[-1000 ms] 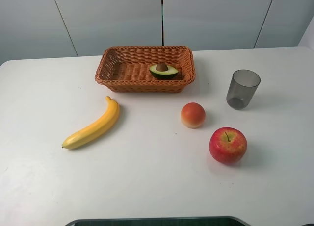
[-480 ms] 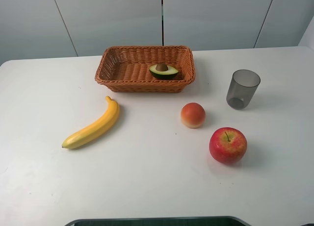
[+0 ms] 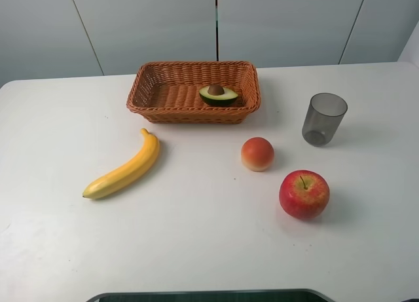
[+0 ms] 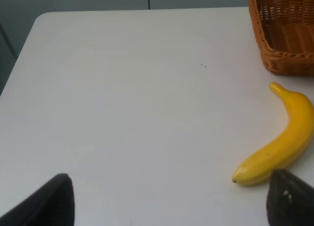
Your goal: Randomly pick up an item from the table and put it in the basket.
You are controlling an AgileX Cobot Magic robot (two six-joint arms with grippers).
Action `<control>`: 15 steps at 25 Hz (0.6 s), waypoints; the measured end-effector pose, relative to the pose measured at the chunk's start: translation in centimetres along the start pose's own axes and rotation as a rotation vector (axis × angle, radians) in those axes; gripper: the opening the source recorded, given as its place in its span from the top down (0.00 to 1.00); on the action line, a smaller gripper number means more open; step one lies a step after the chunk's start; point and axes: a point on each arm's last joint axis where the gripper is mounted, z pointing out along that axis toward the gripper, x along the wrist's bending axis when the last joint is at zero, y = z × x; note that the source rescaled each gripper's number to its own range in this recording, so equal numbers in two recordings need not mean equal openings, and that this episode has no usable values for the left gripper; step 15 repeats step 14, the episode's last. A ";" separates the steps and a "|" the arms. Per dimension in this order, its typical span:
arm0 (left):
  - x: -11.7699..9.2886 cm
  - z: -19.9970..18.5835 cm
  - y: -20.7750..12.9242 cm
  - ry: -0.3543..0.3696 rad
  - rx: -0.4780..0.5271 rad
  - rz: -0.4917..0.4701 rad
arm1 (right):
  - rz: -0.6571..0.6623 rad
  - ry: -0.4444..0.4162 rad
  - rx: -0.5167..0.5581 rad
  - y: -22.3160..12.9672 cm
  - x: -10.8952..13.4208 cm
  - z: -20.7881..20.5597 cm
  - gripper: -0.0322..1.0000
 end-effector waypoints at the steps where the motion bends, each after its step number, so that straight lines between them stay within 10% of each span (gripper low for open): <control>1: 0.0 0.0 0.0 0.000 0.000 0.000 | 0.000 0.000 0.000 0.0 0.0 0.0 0.00; 15: 0.0 0.0 0.0 0.000 0.000 0.000 | 0.000 0.000 0.000 0.0 0.0 0.0 0.00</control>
